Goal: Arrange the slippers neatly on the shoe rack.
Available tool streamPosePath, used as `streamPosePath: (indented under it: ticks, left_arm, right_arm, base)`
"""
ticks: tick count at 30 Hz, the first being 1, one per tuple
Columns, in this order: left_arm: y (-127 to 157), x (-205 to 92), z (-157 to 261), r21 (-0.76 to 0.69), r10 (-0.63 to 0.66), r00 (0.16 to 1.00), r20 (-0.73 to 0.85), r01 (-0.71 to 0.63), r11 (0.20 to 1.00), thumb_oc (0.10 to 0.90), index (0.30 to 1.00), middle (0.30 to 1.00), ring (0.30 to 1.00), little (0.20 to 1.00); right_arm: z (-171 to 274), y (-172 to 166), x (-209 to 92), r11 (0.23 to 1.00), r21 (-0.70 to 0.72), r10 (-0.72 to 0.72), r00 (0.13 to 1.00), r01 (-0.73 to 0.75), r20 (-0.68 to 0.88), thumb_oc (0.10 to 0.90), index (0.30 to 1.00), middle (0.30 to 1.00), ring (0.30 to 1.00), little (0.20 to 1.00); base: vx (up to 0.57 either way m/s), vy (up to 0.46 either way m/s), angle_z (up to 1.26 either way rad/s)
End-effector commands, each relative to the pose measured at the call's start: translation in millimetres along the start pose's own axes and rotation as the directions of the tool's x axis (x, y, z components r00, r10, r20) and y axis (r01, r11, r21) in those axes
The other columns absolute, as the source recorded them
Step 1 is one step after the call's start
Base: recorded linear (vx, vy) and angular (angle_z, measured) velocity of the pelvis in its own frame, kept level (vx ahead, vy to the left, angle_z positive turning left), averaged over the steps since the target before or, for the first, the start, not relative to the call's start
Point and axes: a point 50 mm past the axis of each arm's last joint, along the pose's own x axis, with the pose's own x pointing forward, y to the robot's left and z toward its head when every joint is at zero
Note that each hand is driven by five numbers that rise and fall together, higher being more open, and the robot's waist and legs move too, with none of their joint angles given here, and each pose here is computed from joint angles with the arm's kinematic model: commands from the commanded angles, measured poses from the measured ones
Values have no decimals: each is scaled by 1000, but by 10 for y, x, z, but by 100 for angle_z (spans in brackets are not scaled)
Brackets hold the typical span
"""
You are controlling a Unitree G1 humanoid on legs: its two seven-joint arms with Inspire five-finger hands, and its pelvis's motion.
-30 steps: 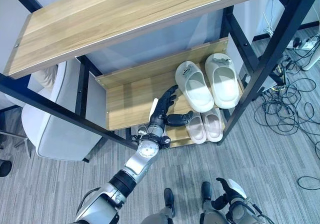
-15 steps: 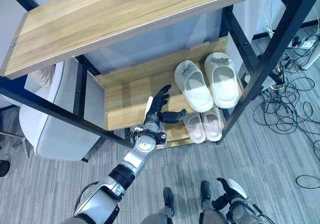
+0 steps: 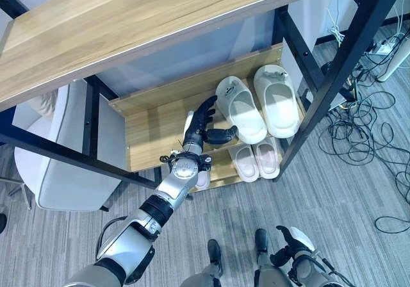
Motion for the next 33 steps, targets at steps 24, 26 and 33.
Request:
streamPosePath:
  ticks: [24, 26, 33]
  left_arm:
    - [-465, 179, 499, -64, -110, 980, 168, 123, 990, 800, 900, 900, 900, 900]
    - [-428, 186, 484, -66, -102, 982, 161, 114, 991, 800, 900, 900, 900, 900]
    - [-427, 208, 712, -133, -100, 967, 236, 134, 982, 800, 900, 900, 900, 900]
  right_arm:
    - [-97, -13, -9, 1000, 6, -7, 1000, 7, -30, 800, 900, 900, 900, 900]
    - [-108, 10, -18, 1000, 5, 0, 999, 0, -33, 800, 900, 900, 900, 900]
    - [-103, 49, -27, 1000, 19, 18, 999, -17, -33, 800, 900, 900, 900, 900]
  base:
    - [0, 0, 0]
    - [0, 0, 0]
    - [-9, -19, 3]
